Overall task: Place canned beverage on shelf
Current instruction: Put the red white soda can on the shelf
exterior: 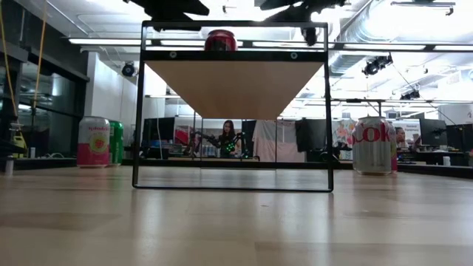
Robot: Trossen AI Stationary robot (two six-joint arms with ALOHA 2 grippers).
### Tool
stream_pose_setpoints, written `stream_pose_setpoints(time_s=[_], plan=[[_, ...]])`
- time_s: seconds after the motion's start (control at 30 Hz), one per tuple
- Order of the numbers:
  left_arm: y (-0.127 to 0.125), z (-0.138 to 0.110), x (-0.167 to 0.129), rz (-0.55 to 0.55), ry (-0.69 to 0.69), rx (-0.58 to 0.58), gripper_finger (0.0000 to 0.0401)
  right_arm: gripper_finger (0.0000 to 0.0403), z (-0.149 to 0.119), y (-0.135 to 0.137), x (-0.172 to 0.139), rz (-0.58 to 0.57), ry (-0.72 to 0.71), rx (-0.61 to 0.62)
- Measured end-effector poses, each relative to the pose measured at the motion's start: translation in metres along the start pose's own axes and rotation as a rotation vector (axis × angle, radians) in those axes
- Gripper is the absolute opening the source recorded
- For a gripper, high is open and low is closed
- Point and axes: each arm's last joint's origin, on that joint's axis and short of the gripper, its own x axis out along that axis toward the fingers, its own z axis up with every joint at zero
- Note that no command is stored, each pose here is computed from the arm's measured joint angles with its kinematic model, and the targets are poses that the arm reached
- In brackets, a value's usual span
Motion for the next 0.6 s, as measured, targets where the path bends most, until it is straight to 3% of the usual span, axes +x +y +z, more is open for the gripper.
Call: stream_pose_setpoints(time_s=[0.2,0.3,0.43,0.6], plan=[[0.001,0.0,-0.002,0.017,0.005,0.014,0.0282,0.0245,-0.013,-0.002,0.021,-0.011,0.046,-0.184],[0.002,-0.001,-0.002,0.042,0.016,-0.006,0.0282,0.029,-0.019,-0.004,0.031,-0.014,0.065,-0.219],[0.004,-0.005,-0.002,0.116,0.051,-0.103,0.0282,0.0312,-0.026,-0.007,0.045,-0.019,0.074,-0.252],[0.003,-0.009,-0.002,0.104,0.089,-0.11,0.0282,0.0314,-0.034,-0.013,0.059,-0.063,0.08,-0.341]])
